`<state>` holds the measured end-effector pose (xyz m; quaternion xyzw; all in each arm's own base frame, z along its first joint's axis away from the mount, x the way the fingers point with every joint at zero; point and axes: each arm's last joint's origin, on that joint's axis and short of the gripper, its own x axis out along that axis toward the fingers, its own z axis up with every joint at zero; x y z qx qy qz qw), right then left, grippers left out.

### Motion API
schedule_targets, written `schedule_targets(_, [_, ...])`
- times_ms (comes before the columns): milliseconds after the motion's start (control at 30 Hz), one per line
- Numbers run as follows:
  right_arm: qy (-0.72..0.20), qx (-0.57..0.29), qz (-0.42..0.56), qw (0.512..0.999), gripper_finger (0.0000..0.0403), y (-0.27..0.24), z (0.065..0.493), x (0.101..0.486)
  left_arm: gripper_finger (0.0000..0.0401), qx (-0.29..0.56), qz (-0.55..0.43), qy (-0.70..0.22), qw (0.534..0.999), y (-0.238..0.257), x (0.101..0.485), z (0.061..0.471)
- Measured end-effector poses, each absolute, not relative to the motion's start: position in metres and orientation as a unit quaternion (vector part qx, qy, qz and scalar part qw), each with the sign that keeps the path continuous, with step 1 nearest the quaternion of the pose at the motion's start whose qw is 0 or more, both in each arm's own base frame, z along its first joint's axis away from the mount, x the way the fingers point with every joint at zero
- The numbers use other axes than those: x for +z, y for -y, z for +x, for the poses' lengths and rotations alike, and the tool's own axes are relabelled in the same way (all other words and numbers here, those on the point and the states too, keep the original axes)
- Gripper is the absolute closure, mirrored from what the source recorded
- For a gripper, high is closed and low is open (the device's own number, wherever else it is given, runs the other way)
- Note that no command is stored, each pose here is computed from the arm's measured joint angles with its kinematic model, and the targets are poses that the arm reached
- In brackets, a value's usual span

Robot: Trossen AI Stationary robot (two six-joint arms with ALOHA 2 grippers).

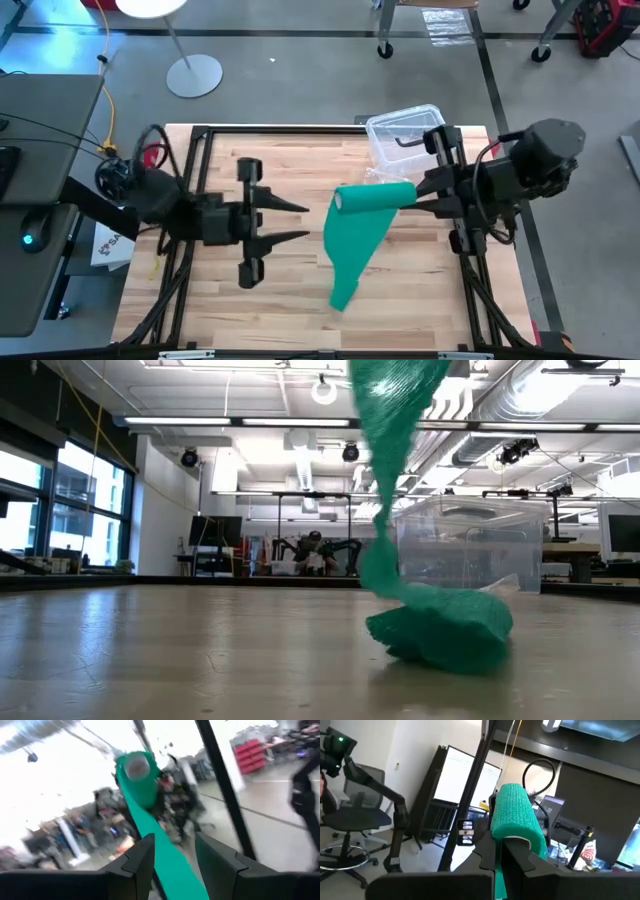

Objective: Roll bandage
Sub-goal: Roll the green bandage

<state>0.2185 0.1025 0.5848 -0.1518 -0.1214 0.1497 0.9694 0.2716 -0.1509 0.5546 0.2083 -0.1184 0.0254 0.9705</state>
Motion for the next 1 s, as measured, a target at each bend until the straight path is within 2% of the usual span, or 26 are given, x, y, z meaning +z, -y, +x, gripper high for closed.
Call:
schedule_targets(167, [0.109,0.156,-0.145,0.971,0.0403,-0.106,0.225,0.58,0.0265,0.073,0.24,0.119,0.961,0.153,0.555,0.277])
schedule_targets(467, [0.039,0.157,-0.128,0.978,0.0403,-0.107,0.242,0.563,0.0266,0.065,0.228,0.091,0.967,0.149,0.554,0.276])
schedule_targets(667, [0.026,0.147,-0.13,0.98,0.0403,-0.104,0.243,0.561,0.0266,0.056,0.214,0.061,0.973,0.152,0.548,0.275])
schedule_targets(1000, [0.02,0.108,-0.13,0.985,0.0403,-0.101,0.243,0.561,0.0266,0.116,0.237,0.034,0.964,0.157,0.548,0.268])
